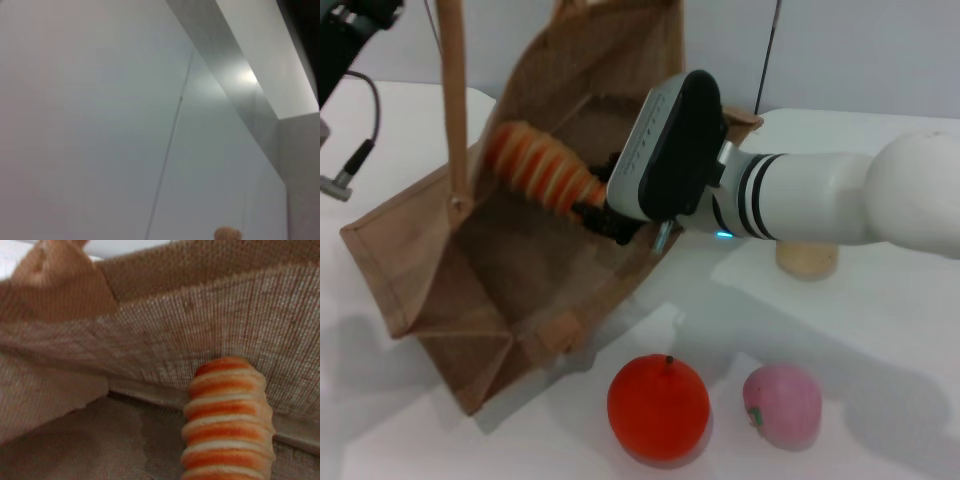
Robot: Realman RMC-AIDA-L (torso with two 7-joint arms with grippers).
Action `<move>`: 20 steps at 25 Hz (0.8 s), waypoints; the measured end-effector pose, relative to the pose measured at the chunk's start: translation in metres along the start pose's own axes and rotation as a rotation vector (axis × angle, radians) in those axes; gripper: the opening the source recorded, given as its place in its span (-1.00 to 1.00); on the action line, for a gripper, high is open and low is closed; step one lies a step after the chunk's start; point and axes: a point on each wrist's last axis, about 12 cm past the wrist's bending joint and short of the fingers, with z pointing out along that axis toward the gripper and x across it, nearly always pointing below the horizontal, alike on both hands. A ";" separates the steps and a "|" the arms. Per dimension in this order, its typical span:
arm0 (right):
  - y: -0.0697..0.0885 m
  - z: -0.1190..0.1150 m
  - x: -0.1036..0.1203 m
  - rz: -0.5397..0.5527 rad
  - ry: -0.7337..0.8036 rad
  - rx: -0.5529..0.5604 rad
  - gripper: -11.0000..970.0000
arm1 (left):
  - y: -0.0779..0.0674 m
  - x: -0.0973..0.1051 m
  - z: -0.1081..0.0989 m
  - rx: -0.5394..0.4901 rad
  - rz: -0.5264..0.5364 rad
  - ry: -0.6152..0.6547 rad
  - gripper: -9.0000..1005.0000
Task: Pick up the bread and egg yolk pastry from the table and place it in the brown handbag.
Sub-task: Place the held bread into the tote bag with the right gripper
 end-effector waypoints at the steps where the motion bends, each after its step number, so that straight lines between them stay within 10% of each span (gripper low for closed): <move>1: 0.001 0.000 0.000 -0.008 0.000 -0.002 -0.49 | 0.000 -0.002 -0.003 -0.011 0.006 -0.011 -0.74; 3: 0.004 0.000 0.000 -0.017 0.001 -0.013 -0.03 | 0.001 -0.005 -0.011 -0.038 0.022 -0.030 -0.74; 9: 0.018 -0.004 -0.007 -0.014 -0.036 -0.065 0.47 | 0.005 -0.009 -0.028 -0.137 0.089 -0.058 -0.74; 20: 0.017 -0.029 -0.005 0.047 -0.108 -0.157 0.88 | 0.010 -0.009 -0.051 -0.299 0.174 -0.093 -0.74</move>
